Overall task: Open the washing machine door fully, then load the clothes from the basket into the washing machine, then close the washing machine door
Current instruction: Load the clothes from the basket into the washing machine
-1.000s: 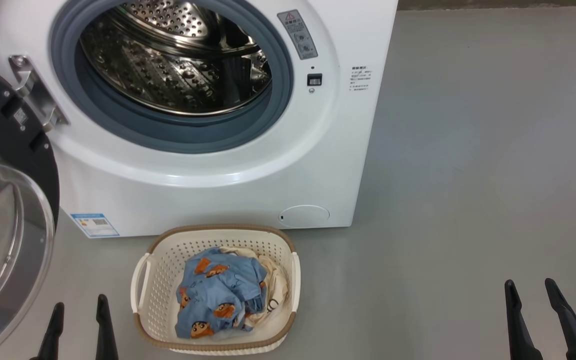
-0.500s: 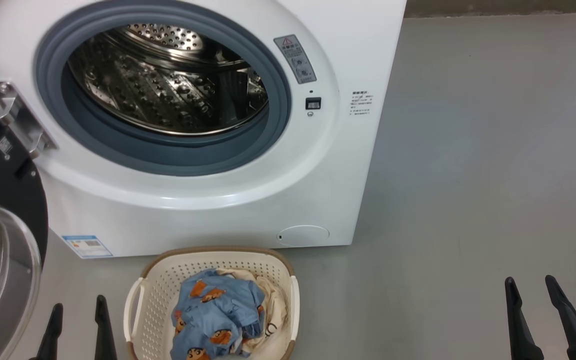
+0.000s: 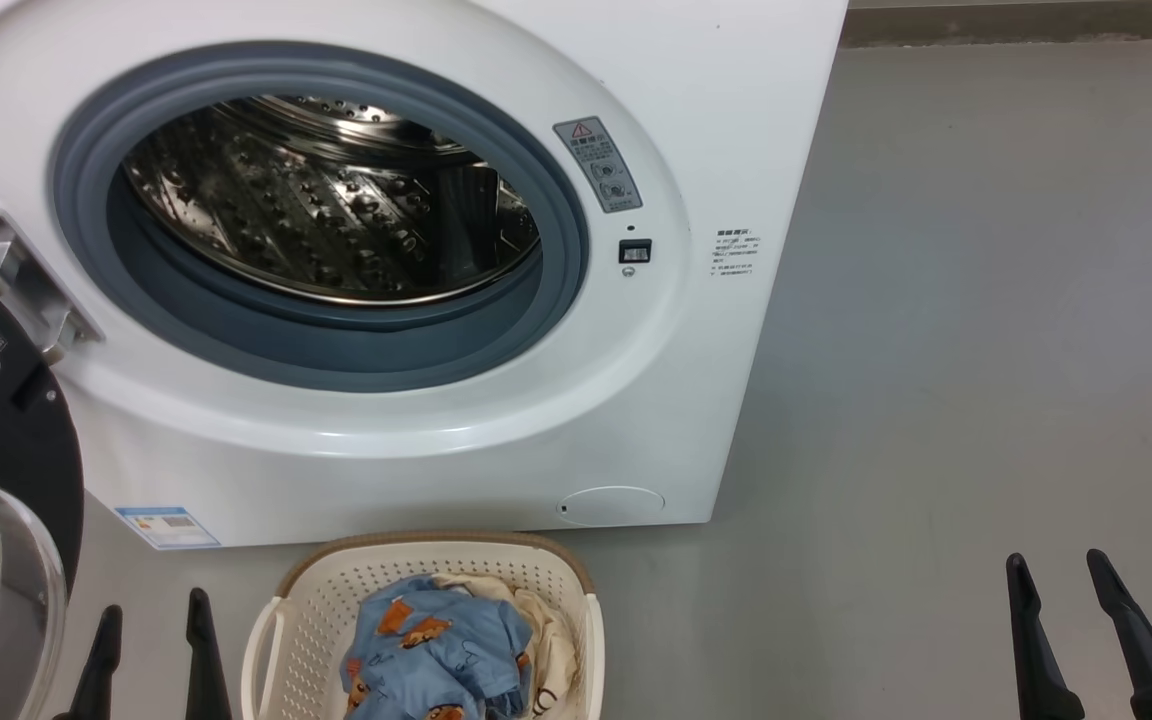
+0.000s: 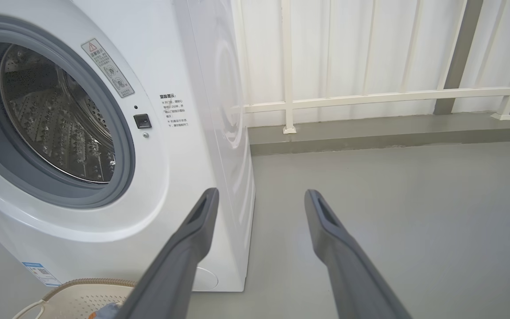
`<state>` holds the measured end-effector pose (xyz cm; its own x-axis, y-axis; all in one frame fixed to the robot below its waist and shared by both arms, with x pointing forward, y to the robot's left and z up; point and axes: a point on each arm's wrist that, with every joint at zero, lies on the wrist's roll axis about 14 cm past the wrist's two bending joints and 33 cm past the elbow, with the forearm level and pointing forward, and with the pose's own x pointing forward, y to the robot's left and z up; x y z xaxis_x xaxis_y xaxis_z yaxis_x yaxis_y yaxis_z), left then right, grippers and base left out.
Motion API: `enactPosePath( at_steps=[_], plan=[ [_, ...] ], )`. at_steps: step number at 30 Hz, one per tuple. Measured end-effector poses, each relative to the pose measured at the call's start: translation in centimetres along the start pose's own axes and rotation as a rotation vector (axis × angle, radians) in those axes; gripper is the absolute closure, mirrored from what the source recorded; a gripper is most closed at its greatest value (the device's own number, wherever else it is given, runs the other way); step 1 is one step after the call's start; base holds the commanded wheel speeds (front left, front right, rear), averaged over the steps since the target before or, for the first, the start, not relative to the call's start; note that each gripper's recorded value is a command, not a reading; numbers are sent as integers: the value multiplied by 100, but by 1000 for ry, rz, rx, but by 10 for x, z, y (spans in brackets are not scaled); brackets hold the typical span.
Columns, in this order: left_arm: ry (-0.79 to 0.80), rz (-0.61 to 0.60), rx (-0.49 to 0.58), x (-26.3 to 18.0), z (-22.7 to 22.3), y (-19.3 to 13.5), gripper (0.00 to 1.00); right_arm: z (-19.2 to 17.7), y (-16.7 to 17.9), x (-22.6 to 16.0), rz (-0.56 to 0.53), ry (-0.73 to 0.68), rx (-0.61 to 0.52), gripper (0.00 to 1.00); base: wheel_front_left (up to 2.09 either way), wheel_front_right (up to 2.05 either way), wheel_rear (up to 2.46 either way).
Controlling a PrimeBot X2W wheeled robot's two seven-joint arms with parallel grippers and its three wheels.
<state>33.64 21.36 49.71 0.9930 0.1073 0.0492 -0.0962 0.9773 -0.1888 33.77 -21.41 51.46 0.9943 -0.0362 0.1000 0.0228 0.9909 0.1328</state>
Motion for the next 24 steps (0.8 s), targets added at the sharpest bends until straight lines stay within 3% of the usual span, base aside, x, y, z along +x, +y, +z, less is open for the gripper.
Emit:
enactPosePath(
  at_steps=[24],
  plan=[
    [38, -46, -9, 4, -12, -13, 0, -5, -1, 4, -13, 13, 8, 0, 0, 0, 0]
  ],
)
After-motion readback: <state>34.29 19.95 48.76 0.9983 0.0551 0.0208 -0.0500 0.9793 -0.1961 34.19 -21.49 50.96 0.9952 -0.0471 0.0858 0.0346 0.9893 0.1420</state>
